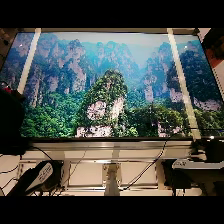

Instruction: Fold the clothes and pants, and hang the long-sleeved shirts on hangers.

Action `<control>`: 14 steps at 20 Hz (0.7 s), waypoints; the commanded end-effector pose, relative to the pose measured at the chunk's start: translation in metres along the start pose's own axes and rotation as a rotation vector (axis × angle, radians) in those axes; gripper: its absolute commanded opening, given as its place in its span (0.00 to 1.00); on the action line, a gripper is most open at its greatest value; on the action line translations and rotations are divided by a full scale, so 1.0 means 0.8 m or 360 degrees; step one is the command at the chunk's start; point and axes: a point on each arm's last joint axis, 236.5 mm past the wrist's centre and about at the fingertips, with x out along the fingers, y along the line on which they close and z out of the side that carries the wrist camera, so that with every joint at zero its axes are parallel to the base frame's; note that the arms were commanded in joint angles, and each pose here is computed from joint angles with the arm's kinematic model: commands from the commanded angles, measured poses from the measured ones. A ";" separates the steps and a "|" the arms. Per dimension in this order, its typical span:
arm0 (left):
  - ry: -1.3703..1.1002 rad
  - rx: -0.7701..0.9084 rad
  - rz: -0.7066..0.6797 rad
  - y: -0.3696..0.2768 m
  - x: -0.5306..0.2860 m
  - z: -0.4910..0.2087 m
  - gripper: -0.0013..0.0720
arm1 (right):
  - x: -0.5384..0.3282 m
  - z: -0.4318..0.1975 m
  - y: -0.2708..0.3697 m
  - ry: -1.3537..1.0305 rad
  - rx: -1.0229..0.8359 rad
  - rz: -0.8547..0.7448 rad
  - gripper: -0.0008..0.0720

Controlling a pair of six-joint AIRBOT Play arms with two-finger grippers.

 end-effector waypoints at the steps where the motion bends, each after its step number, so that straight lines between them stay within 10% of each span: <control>1: 0.0003 0.0000 0.0001 0.000 0.001 0.000 0.05 | 0.000 0.000 0.001 0.0001 -0.0002 0.0002 0.05; 7: 0.0165 0.0073 0.0011 -0.017 0.053 -0.009 0.10 | 0.000 0.000 0.001 0.0001 -0.0002 0.0002 0.05; 10: 0.0258 0.0149 0.0075 -0.018 0.087 -0.014 0.81 | 0.000 0.000 0.001 0.0001 -0.0002 0.0001 0.05; 14: 0.0246 0.0202 0.0090 -0.025 0.115 -0.005 0.93 | 0.000 0.000 0.001 0.0001 -0.0002 0.0002 0.05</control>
